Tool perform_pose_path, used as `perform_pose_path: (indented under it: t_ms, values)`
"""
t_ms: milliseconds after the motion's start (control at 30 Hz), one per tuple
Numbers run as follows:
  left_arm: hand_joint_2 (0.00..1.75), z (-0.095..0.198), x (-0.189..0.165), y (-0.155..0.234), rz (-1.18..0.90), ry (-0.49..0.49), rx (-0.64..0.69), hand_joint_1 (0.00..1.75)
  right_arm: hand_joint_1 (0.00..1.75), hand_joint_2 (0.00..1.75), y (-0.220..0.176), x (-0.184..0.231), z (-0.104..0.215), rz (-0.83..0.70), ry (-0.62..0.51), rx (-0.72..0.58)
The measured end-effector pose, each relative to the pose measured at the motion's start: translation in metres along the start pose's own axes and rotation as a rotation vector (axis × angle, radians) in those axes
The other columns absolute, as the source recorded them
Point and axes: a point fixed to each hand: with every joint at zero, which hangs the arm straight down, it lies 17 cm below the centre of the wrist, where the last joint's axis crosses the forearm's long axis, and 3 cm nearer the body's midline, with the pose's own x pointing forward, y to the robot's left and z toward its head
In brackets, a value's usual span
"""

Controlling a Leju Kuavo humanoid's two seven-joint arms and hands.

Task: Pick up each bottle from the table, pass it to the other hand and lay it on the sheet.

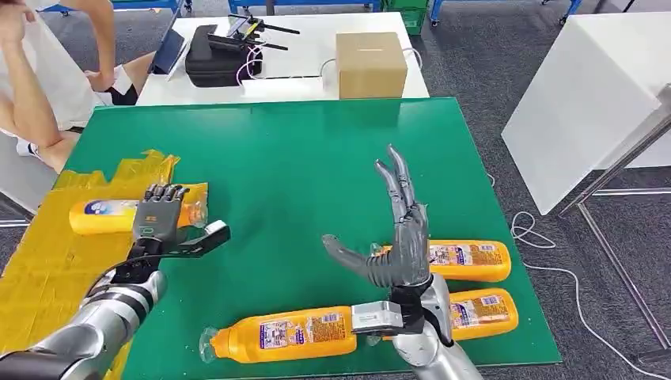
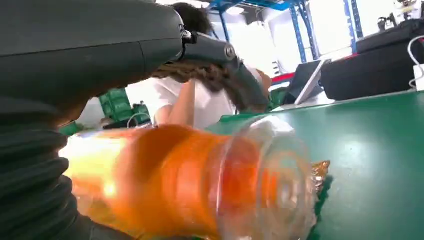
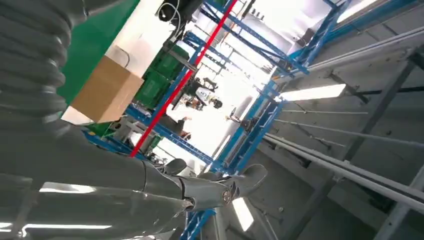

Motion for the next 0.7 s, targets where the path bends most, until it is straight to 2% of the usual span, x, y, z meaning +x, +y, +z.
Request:
perform_pose_path:
  t_ms: [633, 700]
  values:
    - [1.75, 0.010, 0.003, 0.004, 0.179, 0.035, 0.043, 0.00, 0.00, 1.75, 0.011, -0.011, 0.005, -0.073, 0.058, 0.042]
    - [1.75, 0.010, 0.010, 0.007, 0.207, 0.009, 0.055, 0.00, 0.00, 1.75, 0.012, -0.012, 0.006, -0.078, 0.061, 0.046]
